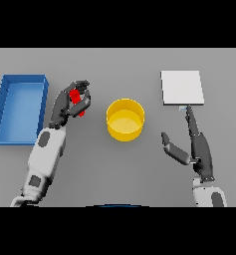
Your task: Pick up the red beaker and tilt it to pour out 1 green nut into yellow bowl. Pick up the yellow bowl and place it on the metallic measuring scale.
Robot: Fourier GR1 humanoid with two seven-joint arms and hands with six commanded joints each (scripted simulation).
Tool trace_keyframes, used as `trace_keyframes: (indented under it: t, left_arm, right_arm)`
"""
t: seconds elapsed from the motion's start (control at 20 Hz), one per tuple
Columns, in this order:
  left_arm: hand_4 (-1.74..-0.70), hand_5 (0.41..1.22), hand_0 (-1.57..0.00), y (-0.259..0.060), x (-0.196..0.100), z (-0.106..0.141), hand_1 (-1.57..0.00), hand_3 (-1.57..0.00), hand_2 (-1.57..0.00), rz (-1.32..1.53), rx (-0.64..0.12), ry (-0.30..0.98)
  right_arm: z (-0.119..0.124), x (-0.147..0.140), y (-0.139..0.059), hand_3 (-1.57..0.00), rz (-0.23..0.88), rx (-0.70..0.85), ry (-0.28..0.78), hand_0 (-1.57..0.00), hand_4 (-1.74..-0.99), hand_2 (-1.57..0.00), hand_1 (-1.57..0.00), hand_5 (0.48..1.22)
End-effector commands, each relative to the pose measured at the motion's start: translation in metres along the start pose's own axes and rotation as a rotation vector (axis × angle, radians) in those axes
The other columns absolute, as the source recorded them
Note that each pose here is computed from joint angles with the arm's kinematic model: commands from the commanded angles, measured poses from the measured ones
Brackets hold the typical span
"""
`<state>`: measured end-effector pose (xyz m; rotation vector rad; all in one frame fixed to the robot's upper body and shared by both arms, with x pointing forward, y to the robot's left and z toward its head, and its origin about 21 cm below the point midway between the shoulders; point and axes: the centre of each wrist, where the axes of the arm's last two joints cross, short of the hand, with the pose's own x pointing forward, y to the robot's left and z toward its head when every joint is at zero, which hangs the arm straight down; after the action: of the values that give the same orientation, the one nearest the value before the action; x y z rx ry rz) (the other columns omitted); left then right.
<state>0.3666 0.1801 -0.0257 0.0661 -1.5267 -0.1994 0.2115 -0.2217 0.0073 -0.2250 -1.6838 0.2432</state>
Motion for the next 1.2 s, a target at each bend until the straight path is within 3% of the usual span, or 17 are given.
trace_keyframes:
  t: [0.0,0.15,0.35,0.55,0.8,1.15]
  left_arm:
    - [-1.50,0.941,-0.66,-0.001,0.001,-0.002,-0.70,-0.72,-0.73,-0.016,0.004,0.003]
    - [-1.60,1.078,-1.11,-0.003,0.002,-0.007,-1.12,-0.97,-1.14,-0.049,-0.015,-0.007]
    - [-1.51,1.162,-1.38,-0.005,0.004,-0.006,-1.39,-1.33,-1.40,-0.058,-0.032,0.008]
    - [-1.64,1.132,-1.49,-0.012,0.009,-0.007,-1.50,-1.47,-1.50,-0.006,0.014,-0.058]
    - [-1.71,1.114,-1.55,-0.007,0.036,-0.008,-1.55,-1.54,-1.55,-0.024,0.041,-0.140]
    - [-1.73,1.122,-1.56,-0.007,0.081,-0.011,-1.56,-1.56,-1.56,-0.374,-0.115,-0.141]
  right_arm:
    - [0.002,0.000,-0.001,0.00,0.006,0.000,-0.005,0.00,-1.255,0.00,0.00,0.644]
    - [-0.001,0.000,-0.003,0.00,0.000,0.004,0.000,0.00,-1.252,0.00,0.00,0.644]
    - [0.002,0.004,-0.008,0.00,-0.002,-0.010,-0.007,0.00,-1.257,0.00,0.00,0.645]
    - [0.005,0.003,0.001,0.00,-0.016,-0.003,0.006,0.00,-1.262,0.00,0.00,0.646]
    - [0.006,0.002,-0.003,0.00,0.008,-0.006,-0.023,0.00,-1.263,0.00,0.00,0.652]
    - [0.006,0.001,-0.003,0.00,0.039,0.000,-0.004,0.00,-1.256,0.00,0.00,0.674]
